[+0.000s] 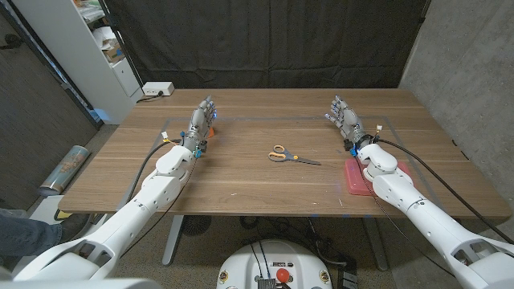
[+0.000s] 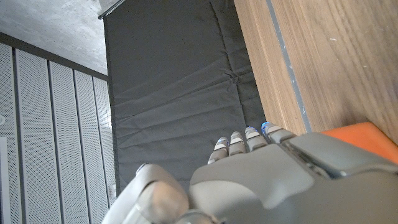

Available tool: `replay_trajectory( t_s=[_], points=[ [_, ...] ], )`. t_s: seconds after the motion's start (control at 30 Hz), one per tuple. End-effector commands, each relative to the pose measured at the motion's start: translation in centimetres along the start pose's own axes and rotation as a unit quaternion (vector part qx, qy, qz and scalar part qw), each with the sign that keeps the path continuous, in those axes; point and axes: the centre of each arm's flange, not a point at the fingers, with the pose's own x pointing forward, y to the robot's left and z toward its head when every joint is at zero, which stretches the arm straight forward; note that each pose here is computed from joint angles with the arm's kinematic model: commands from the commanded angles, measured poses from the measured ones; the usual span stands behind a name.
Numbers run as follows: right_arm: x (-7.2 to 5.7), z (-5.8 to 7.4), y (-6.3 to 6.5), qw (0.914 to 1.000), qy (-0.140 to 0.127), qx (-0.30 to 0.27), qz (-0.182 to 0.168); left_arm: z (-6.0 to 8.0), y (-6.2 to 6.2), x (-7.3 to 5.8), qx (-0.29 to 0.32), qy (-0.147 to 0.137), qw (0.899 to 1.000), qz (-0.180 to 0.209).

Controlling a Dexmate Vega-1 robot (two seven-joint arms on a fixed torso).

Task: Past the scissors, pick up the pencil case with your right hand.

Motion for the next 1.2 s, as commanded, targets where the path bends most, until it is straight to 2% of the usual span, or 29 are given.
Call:
replay_trajectory(
  t_s=[0.03,0.2,0.27,0.37,0.53,1.07,1.2],
  points=[
    [0.1,0.0,0.2,1.0,0.001,0.004,-0.001,-0.1,0.2,0.1,0.004,0.005,1.0,-0.001],
    [0.1,0.2,0.5,1.0,-0.002,0.003,0.0,0.2,0.1,0.1,0.008,0.004,1.0,0.0],
    [0.1,0.2,0.6,1.0,-0.003,0.001,0.0,0.0,-0.5,0.1,-0.015,-0.003,1.0,0.0],
    [0.1,0.3,0.7,1.0,-0.001,-0.002,0.001,0.3,-0.8,0.3,0.001,-0.001,1.0,-0.01],
    [-0.1,0.8,0.9,0.9999,-0.006,-0.008,0.006,0.8,-0.6,0.3,0.01,0.001,1.0,-0.014],
    [-1.5,2.9,1.2,0.9986,-0.029,-0.037,0.023,1.1,-0.5,-0.6,0.013,0.001,1.0,-0.014],
    [-2.0,3.3,1.0,0.9985,-0.036,-0.038,0.016,1.1,-0.7,-0.8,0.013,-0.001,1.0,-0.015]
  ],
)
